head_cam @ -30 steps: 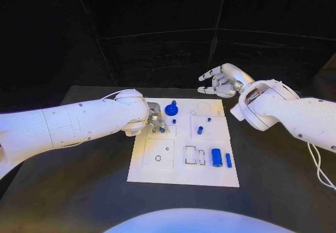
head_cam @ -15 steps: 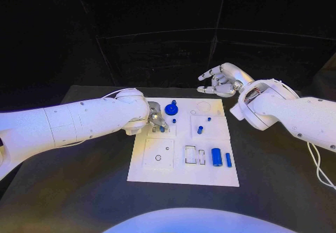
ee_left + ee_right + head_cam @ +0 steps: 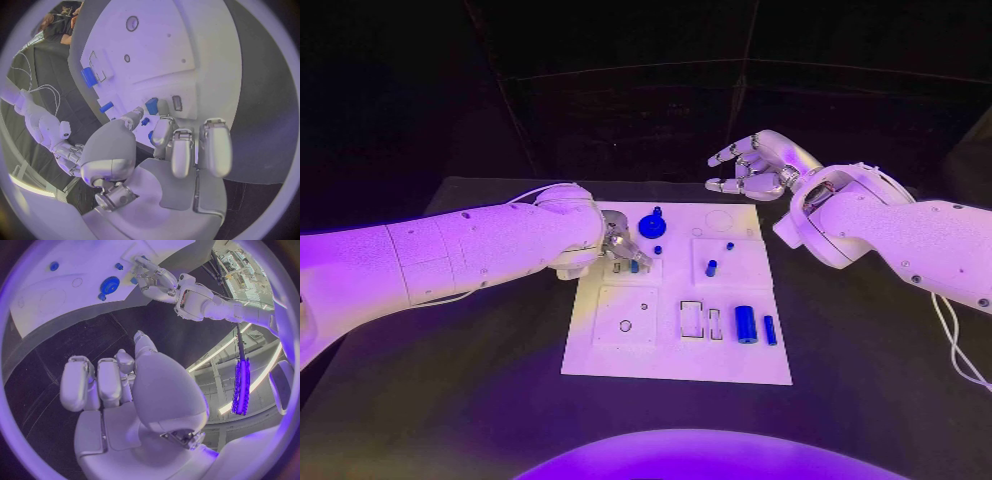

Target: Assemble the parts on the task board

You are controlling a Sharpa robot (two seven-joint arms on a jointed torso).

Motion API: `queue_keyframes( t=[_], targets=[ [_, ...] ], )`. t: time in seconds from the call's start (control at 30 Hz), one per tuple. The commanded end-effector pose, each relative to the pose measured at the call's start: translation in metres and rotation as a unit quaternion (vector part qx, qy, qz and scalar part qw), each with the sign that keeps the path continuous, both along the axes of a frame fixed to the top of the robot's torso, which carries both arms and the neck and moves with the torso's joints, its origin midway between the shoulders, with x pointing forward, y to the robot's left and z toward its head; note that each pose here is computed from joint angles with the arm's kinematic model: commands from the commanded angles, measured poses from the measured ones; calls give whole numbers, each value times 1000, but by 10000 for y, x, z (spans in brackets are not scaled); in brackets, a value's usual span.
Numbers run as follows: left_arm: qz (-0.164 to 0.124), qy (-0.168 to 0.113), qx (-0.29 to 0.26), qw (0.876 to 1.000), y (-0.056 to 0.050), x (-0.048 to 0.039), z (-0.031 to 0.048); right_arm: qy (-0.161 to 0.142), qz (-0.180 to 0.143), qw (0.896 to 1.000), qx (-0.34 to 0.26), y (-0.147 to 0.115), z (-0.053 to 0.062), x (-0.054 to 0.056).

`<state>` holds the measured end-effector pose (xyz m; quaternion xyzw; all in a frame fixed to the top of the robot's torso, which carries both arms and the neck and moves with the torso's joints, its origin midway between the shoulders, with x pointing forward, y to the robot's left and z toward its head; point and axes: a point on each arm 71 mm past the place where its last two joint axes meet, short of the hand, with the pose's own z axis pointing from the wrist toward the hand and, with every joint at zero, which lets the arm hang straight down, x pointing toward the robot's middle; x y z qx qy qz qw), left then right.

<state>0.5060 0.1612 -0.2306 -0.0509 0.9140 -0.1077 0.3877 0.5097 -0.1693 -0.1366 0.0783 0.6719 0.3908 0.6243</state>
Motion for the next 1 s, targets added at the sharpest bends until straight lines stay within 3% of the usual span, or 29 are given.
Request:
queue_keyframes(
  t=[0.03, 0.3, 0.63, 0.67, 0.8, 1.0],
  targets=[
    [6, -9, -12, 1000, 18, -2, 25, -3, 5, 1000, 1, 7, 16, 0],
    [12, -22, -22, 999, 52, 13, 134, -3, 5, 1000, 0, 2, 15, 4],
    [12, -40, -49, 998, 67, 102, 523, -3, 3, 1000, 1, -5, 11, 13],
    [12, -39, -45, 998, 93, 126, 579, -3, 3, 1000, 1, -6, 11, 14],
    [19, -32, -26, 999, 203, 251, 683, -3, 3, 1000, 1, -1, 10, 16],
    [38, -18, -2, 999, 353, 494, 703, -3, 5, 1000, 1, 24, 10, 16]
  ],
)
